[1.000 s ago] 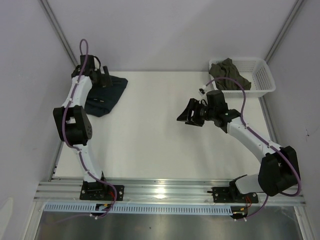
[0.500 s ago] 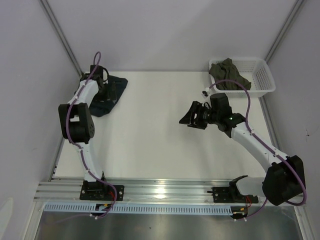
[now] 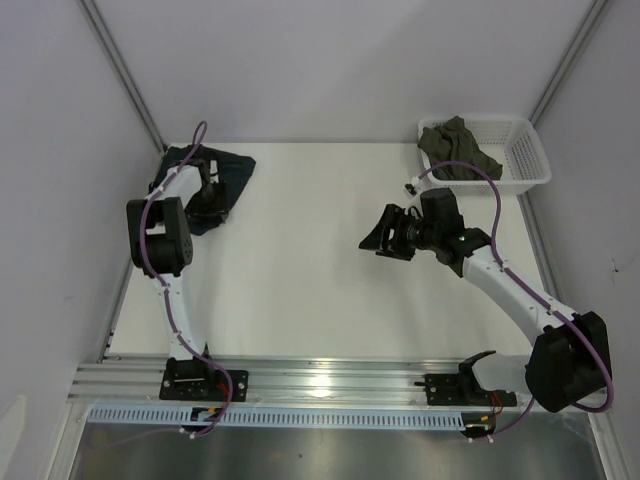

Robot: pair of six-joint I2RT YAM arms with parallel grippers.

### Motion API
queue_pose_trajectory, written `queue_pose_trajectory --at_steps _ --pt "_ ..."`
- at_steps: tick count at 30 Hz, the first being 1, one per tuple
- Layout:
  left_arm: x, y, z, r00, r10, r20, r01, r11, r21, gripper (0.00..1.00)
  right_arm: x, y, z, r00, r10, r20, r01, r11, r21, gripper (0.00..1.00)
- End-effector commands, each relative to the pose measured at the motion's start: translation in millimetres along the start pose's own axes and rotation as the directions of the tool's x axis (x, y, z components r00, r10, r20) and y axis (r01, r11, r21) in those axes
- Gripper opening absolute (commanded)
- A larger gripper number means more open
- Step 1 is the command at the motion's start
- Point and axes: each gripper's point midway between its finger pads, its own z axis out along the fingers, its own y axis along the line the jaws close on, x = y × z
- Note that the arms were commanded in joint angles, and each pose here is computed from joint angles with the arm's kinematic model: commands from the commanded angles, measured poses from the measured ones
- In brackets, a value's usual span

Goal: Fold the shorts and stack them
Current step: Neatly place the folded shorts to the corner

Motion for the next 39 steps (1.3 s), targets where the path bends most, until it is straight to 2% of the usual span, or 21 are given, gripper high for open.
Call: queue_pose_trajectory --at_steps 1,4,9,15,19,26,29,30,33,39 --pt "-8 -3 2 1.0 -0.017 0.019 0.016 0.999 0.029 0.65 -5 4 0 1.0 -0.008 0.028 0.009 1.0 -0.013 0.63" --pt "-13 -8 6 0.999 -0.031 0.025 0.03 0.998 0.046 0.51 -6 3 2 1.0 -0.004 0.027 0.004 1.0 -0.013 0.63" --pt "-22 -18 15 0.998 -0.065 0.024 0.063 0.994 0.086 0.43 -6 3 3 1.0 -0.001 0.026 0.001 1.0 -0.014 0.63" --pt "-41 -35 23 0.988 -0.148 0.032 0.142 0.977 0.157 0.42 -7 2 1 1.0 -0.005 0.03 0.005 1.0 -0.008 0.63" --pt "-69 -41 26 0.979 -0.194 0.066 0.18 0.967 0.178 0.43 -8 1 0 1.0 -0.002 0.03 0.003 1.0 -0.005 0.63" --pt "-93 -21 30 0.961 -0.261 0.091 0.243 0.955 0.171 0.44 -9 -6 -2 0.999 -0.004 0.032 0.003 1.0 0.014 0.63" --pt "-102 -18 16 0.957 -0.257 0.132 0.232 0.956 0.177 0.6 -12 -6 -4 0.999 -0.017 0.041 0.016 1.0 0.013 0.64" --pt "-106 -19 8 0.954 -0.256 0.154 0.226 0.956 0.19 0.73 -13 -8 -4 0.999 -0.018 0.043 0.018 1.0 0.019 0.64" --pt "-114 -20 -26 0.94 -0.253 0.23 0.204 0.955 0.216 0.98 -18 -7 -8 0.998 -0.033 0.06 0.032 0.999 0.018 0.64" --pt "-110 -27 -92 0.923 -0.253 0.289 0.183 0.952 0.246 0.99 -36 -8 -25 0.987 -0.105 0.125 0.101 0.994 0.042 0.7"
